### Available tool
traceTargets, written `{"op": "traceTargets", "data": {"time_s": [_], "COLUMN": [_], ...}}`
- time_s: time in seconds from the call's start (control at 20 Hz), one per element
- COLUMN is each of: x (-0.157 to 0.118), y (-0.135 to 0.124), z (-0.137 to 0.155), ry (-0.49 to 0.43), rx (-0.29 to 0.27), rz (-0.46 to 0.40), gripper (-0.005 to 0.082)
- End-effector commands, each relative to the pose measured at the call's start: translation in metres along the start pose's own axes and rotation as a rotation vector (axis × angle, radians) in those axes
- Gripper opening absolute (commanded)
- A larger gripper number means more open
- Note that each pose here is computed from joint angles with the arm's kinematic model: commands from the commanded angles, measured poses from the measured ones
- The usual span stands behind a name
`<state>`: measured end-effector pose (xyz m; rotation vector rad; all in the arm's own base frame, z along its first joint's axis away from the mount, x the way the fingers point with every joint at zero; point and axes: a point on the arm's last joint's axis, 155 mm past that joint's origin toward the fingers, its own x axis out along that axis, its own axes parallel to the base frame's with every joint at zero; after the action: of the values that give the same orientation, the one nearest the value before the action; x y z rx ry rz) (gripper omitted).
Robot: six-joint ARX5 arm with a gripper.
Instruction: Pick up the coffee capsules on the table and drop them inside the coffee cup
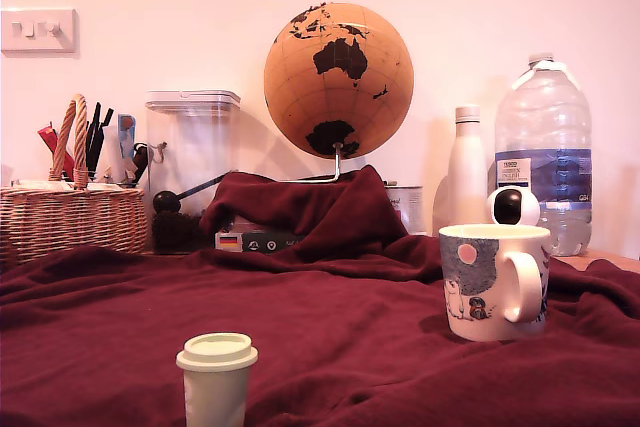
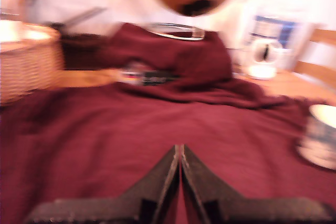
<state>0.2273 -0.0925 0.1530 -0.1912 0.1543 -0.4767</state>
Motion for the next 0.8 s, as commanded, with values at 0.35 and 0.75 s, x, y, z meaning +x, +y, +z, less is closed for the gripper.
{"op": "traceTargets", "data": {"time_s": [0.35,0.75], "x": [-0.001,-0.005], "y": [-0.043,-0.083], "z": [-0.028,-0.059], "ry": [0.114,0.27], "rx": [-0.06,-0.045], "rz": [-0.207,-0.369], "gripper": [-0.0024,-0.0024]}}
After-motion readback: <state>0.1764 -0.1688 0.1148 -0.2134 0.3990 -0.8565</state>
